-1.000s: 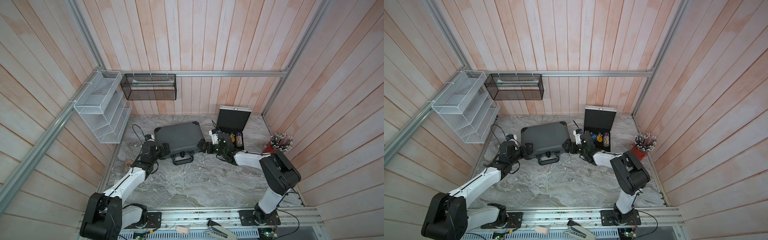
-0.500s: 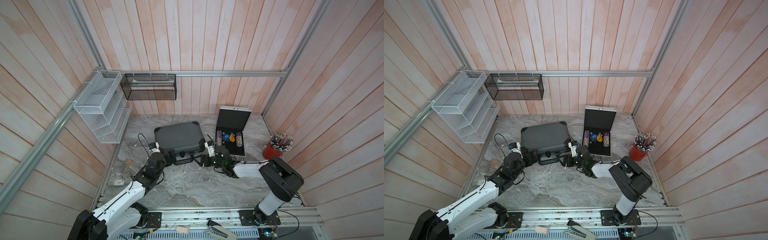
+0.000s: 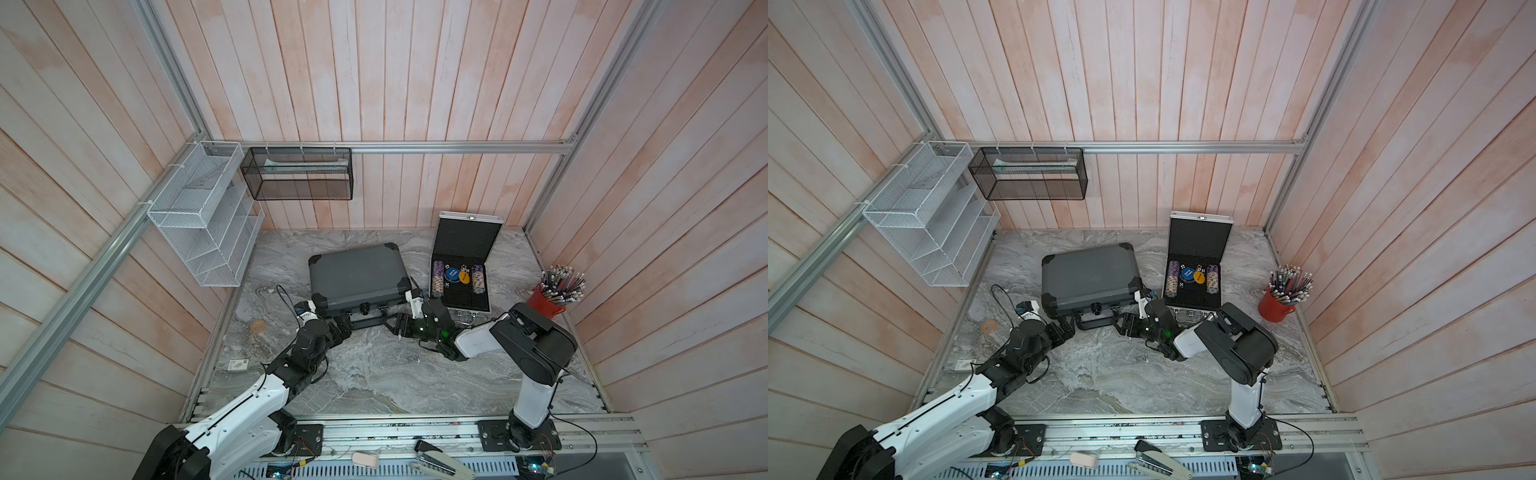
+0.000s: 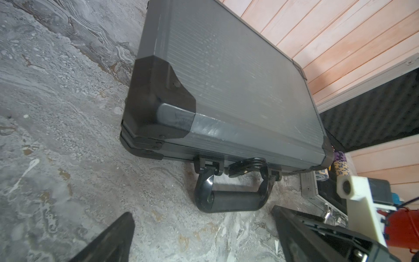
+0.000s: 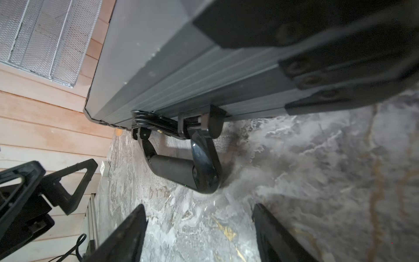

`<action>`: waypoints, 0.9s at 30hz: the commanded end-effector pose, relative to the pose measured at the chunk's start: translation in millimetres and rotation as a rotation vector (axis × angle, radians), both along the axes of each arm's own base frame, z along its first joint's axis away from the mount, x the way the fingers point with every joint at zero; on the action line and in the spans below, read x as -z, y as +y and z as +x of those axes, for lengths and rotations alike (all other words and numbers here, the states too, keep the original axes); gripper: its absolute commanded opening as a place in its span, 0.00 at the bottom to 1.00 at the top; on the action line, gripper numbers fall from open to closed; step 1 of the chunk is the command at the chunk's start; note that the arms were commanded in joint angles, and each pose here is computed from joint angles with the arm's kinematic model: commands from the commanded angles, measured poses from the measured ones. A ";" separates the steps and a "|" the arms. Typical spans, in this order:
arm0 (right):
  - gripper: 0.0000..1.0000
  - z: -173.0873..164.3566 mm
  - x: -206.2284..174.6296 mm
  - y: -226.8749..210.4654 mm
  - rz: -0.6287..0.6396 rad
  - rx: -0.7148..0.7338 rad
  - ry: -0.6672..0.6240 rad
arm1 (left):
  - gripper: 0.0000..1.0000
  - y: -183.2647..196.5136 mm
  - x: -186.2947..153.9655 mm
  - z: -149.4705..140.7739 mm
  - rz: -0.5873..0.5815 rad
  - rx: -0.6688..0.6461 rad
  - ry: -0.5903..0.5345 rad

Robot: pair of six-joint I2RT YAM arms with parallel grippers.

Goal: Open the poker set cases
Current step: Pick up the poker set case from the center of the board.

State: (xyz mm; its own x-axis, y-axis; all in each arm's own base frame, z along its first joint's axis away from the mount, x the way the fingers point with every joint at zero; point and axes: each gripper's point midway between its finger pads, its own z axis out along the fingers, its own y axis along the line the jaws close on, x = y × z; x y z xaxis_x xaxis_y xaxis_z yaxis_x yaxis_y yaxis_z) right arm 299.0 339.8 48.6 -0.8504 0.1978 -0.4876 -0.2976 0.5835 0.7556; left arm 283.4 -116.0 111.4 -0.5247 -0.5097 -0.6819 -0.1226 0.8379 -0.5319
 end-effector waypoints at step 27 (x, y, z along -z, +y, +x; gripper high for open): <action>0.65 19.8 4.9 44.0 0.184 0.054 0.123 | 1.00 -7.8 13.5 -12.9 -0.244 0.046 0.030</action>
